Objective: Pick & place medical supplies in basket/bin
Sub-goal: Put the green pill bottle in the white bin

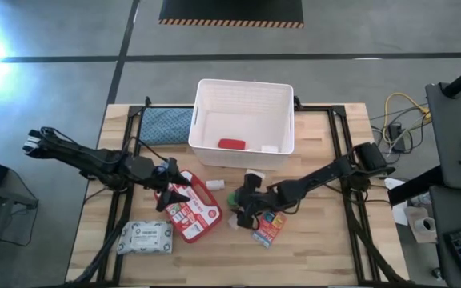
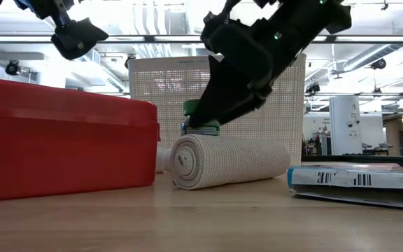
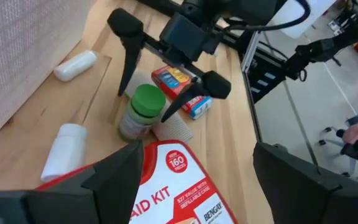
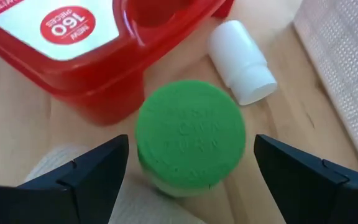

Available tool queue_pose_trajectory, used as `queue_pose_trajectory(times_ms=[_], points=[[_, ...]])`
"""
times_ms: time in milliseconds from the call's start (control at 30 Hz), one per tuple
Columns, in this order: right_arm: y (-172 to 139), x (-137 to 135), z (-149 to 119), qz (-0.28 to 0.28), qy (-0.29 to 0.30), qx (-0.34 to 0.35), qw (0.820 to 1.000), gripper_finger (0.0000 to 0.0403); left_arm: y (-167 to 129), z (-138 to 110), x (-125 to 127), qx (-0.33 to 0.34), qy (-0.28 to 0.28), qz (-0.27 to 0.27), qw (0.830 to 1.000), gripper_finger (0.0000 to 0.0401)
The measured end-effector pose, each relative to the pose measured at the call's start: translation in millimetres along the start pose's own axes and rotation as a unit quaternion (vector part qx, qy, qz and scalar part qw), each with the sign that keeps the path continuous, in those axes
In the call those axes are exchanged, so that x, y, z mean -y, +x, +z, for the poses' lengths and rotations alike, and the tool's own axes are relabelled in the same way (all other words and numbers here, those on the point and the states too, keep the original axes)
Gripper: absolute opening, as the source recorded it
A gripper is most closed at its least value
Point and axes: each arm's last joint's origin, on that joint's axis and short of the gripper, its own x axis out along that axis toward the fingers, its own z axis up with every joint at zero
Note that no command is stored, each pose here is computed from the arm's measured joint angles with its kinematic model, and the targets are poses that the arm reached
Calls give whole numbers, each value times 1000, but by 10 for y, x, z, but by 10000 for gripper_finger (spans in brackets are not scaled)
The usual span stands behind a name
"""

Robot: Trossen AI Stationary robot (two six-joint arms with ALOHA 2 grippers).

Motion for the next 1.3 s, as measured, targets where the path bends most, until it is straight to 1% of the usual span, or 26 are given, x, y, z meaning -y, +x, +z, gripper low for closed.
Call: queue_pose_trajectory(times_ms=[167,367,500,900,1100,1200,1300], points=[[42,25,-32,20,8,-14,1000,328,5,1,-3,3,0,6,1000,281],[120,80,-3,19,23,1,1000,327,7,1,-4,3,0,6,1000,281],[182,105,5,18,26,-4,999,327,9,-4,-7,2,0,7,1000,281],[226,84,12,22,28,-7,999,327,12,-11,-12,1,0,8,1000,281],[231,94,14,27,70,-11,997,326,12,-22,-18,-4,1,11,1000,281],[226,94,18,27,82,-11,996,315,11,-41,-31,-14,1,19,1000,281],[196,96,43,30,84,-7,996,288,9,-70,-58,-24,3,39,999,281]])
